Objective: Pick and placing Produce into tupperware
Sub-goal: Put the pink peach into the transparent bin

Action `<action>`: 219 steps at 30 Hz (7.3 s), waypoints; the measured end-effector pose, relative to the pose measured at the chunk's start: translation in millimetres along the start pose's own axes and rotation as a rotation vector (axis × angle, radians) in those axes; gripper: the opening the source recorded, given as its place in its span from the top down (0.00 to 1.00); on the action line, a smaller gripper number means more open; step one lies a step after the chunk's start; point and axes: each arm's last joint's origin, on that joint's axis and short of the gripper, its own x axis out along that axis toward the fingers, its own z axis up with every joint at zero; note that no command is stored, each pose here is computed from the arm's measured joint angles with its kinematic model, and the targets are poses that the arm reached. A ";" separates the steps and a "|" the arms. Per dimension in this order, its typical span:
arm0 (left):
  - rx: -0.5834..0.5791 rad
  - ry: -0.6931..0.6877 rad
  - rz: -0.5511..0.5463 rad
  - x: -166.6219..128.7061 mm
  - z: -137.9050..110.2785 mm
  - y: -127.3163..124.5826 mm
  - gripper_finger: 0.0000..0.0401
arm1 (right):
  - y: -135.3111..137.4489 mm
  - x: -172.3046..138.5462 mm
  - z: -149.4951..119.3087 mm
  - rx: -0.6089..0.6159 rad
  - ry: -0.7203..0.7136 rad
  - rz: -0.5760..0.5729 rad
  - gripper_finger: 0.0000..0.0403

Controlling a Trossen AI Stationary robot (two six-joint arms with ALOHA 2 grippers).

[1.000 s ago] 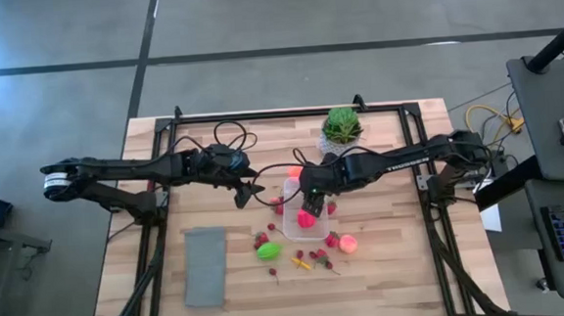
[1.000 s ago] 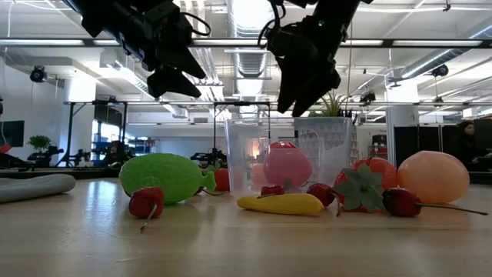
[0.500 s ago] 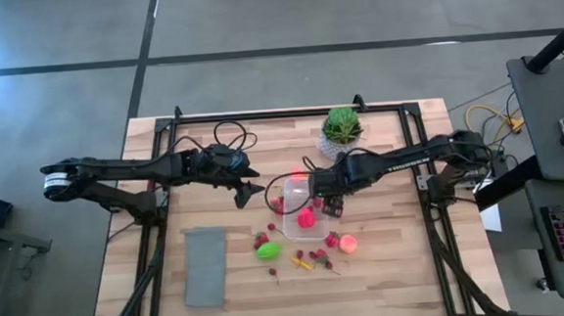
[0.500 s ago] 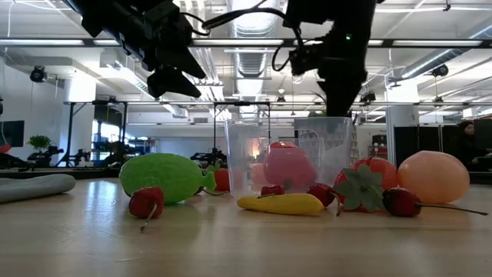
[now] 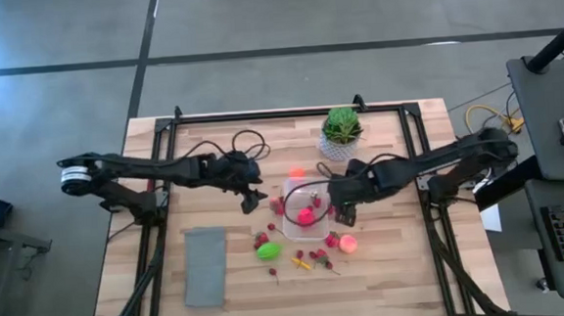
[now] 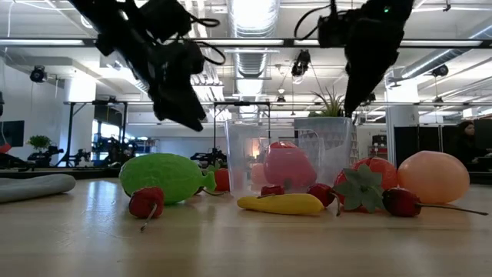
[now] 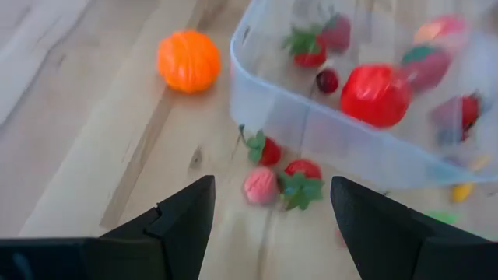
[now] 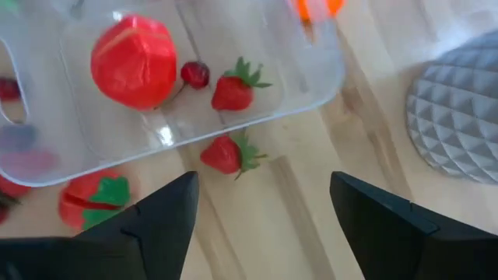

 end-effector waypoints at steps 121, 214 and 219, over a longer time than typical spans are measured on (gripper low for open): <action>0.242 0.059 0.224 22.5 1.3 -10.8 0.81 | -15.8 -9.7 -25.0 0.304 -0.137 0.066 0.26; -0.108 -0.313 -0.054 -70.6 20.9 -72.9 0.44 | 66.5 -42.9 -85.4 0.248 -0.164 0.321 0.30; -0.070 -0.296 -0.066 -71.9 19.1 -73.9 0.44 | 66.4 -7.1 -113.2 0.097 -0.070 0.224 0.31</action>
